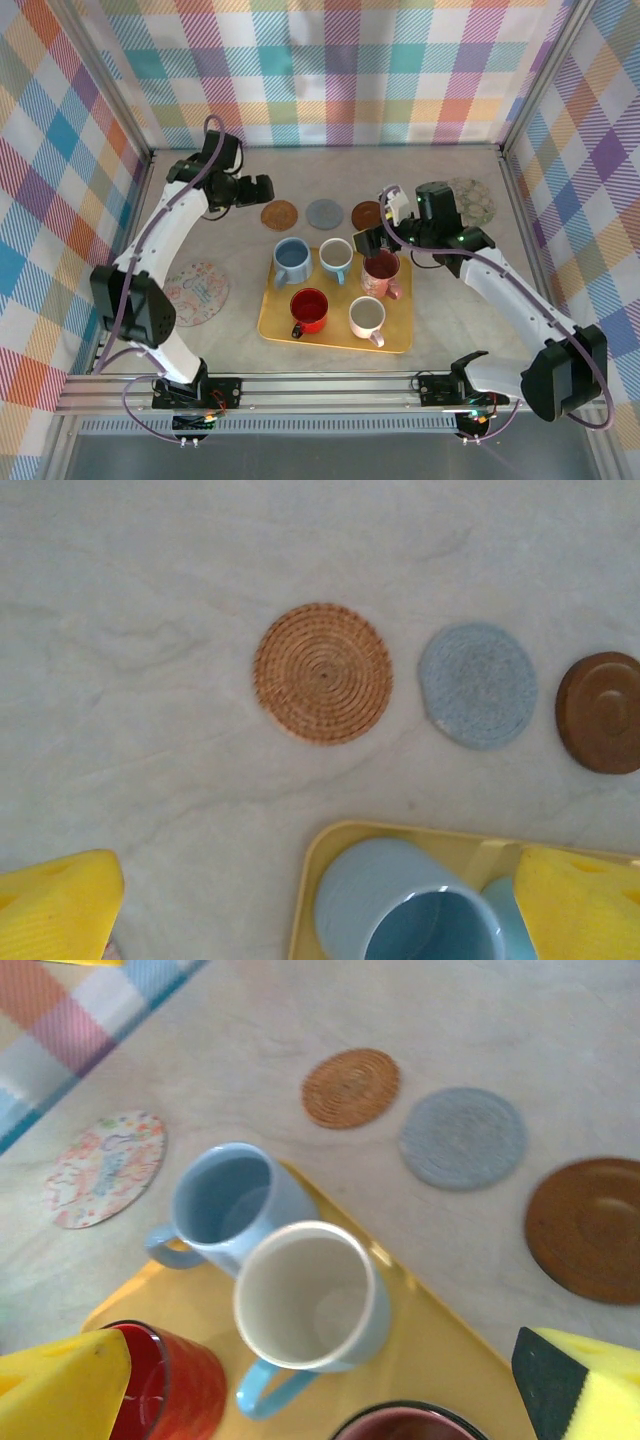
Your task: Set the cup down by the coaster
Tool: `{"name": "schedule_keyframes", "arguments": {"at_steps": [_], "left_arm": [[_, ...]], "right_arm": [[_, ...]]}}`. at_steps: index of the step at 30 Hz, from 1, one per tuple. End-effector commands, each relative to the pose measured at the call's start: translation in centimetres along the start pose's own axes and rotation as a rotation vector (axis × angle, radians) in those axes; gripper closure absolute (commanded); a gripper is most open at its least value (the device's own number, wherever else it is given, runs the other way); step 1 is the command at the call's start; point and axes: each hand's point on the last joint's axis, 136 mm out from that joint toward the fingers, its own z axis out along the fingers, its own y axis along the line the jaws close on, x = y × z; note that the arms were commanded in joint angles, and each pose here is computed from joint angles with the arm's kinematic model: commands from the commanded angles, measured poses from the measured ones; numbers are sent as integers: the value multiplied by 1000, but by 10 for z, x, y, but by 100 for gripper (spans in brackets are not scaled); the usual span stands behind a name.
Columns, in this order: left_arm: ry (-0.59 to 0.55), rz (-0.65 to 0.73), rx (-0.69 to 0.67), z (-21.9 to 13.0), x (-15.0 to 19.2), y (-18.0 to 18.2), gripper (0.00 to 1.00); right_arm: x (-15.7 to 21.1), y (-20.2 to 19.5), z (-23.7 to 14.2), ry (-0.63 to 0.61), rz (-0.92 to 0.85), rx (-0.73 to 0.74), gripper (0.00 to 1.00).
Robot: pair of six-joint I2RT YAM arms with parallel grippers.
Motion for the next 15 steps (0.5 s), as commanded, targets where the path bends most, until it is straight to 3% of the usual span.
{"name": "schedule_keyframes", "arguments": {"at_steps": [1,15], "left_arm": [[14,-15,-78,-14,22,19,0],[222,-86,-303,-10,114,80,0]], "right_arm": [[-11,28,-4,-62,-105,-110,1],[-4,66,10,-42,-171,-236,1]]}}
